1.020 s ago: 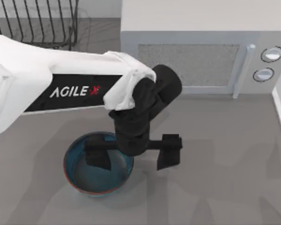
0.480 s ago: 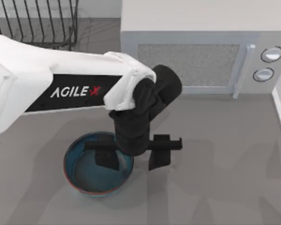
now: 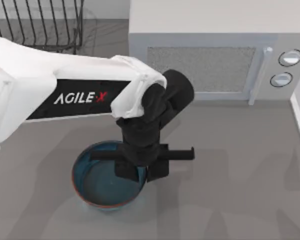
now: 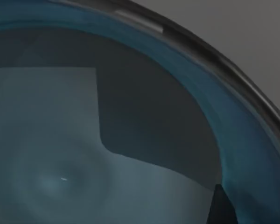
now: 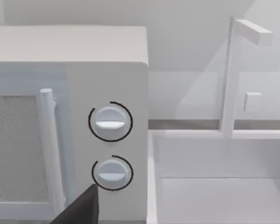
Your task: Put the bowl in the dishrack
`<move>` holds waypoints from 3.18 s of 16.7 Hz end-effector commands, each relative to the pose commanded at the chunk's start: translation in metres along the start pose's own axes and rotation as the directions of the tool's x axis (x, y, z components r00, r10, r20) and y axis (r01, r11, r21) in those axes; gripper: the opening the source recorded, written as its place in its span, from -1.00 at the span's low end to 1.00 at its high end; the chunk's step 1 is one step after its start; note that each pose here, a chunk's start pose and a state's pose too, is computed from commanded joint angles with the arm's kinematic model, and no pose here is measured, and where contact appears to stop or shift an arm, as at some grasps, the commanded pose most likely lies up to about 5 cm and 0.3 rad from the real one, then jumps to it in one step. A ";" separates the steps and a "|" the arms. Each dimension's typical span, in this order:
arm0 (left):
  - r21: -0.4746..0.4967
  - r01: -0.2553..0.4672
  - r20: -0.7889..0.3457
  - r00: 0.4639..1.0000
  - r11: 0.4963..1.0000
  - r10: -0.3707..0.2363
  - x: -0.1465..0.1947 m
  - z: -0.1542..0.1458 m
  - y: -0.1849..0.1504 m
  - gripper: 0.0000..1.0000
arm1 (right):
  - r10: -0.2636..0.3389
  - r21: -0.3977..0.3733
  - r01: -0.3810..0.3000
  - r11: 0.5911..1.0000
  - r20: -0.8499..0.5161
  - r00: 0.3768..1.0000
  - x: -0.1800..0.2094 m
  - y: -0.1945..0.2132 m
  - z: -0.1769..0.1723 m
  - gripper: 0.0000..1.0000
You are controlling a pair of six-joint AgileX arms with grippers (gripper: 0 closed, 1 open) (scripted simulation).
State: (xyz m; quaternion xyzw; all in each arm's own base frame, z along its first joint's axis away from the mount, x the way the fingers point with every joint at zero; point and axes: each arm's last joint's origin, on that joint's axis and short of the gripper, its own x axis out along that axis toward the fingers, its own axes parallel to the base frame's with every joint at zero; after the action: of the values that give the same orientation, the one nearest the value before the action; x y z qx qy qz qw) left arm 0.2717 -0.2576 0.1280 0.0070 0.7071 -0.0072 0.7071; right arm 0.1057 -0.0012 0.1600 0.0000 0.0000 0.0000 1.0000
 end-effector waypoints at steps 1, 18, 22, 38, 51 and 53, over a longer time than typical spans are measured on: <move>0.000 0.000 0.000 1.000 1.000 0.000 0.000 0.000 0.000 -1.00 | 0.000 0.000 0.000 1.000 0.000 1.000 0.000 0.000 0.000 1.00; -0.003 -0.021 -0.023 1.000 1.000 0.021 -0.126 0.014 -0.015 -1.00 | 0.000 0.000 0.000 1.000 0.000 1.000 0.000 0.000 0.000 1.00; -0.001 -0.007 -0.007 1.000 1.000 0.007 -0.186 0.004 -0.004 -1.00 | 0.000 0.000 0.000 1.000 0.000 1.000 0.000 0.000 0.000 1.00; 0.125 0.274 0.354 0.885 0.954 -0.301 -0.233 0.028 0.109 -1.00 | 0.000 0.000 0.000 1.000 0.000 1.000 0.000 0.000 0.000 1.00; -0.049 0.066 0.985 0.171 0.997 0.037 -0.291 -0.059 0.289 -1.00 | 0.000 0.000 0.000 1.000 0.000 1.000 0.000 0.000 0.000 1.00; -0.044 0.030 0.996 0.076 0.999 0.042 -0.294 -0.079 0.289 -1.00 | 0.000 0.000 0.000 1.000 0.000 1.000 0.000 0.000 0.000 1.00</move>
State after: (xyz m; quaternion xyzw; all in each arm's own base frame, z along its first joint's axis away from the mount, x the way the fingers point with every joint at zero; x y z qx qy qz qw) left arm 0.1988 0.0333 0.4217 -0.0155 0.0378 0.0115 0.9991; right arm 0.1057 -0.0012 0.1600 0.0000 0.0000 0.0000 1.0000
